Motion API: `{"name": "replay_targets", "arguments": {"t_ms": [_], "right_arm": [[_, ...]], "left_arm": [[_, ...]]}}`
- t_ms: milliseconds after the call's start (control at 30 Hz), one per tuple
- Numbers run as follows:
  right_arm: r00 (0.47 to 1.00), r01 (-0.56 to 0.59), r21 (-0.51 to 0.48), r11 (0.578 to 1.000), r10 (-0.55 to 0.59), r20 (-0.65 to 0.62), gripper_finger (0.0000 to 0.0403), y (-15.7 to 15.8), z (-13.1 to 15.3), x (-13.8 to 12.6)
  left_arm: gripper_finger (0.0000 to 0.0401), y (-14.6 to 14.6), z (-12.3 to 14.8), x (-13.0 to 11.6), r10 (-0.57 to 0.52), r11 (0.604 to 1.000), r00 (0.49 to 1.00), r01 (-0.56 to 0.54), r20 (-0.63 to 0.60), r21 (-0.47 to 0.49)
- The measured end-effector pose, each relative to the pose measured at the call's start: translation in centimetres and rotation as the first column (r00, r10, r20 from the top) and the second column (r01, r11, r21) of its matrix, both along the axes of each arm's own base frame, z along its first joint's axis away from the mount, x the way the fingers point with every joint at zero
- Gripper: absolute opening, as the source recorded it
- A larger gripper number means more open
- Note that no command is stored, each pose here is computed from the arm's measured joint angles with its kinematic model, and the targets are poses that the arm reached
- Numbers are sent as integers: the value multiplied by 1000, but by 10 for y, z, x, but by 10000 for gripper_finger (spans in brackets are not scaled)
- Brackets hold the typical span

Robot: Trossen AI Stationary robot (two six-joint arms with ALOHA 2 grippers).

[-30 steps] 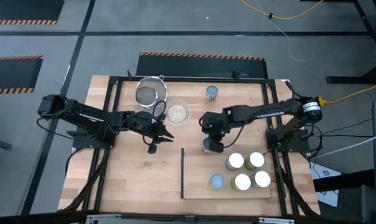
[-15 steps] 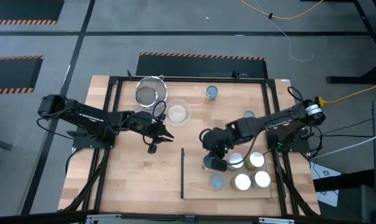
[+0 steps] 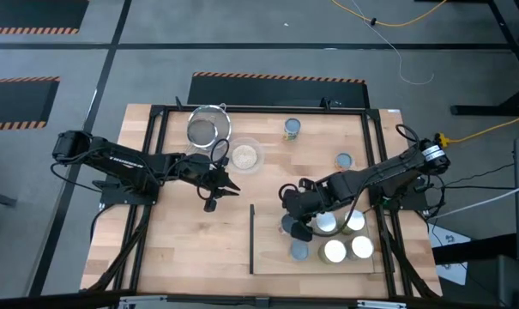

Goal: Pick and place cans onto a shelf
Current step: Put the red can on the shelf aligned with the other orange can

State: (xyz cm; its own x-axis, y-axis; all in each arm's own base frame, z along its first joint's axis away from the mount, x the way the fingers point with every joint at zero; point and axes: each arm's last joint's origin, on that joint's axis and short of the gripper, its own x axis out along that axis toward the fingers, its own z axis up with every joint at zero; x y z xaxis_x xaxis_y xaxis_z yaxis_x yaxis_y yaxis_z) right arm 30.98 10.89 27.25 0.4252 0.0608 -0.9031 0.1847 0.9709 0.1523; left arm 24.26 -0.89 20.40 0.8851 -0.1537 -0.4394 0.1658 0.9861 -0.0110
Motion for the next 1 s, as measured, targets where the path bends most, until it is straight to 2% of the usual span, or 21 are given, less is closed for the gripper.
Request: {"name": "replay_targets", "arguments": {"t_ms": [367, 1000], "right_arm": [[991, 49, -28, 998, -53, -127, 13, -5, -42, -15], [992, 47, 12, 999, -45, -121, 27, -4, -44, -14]], "left_arm": [[66, 0, 0, 0, 0, 1000, 1000, 0, 0, 0], [66, 0, 0, 0, 0, 1000, 1000, 0, 0, 0]]}}
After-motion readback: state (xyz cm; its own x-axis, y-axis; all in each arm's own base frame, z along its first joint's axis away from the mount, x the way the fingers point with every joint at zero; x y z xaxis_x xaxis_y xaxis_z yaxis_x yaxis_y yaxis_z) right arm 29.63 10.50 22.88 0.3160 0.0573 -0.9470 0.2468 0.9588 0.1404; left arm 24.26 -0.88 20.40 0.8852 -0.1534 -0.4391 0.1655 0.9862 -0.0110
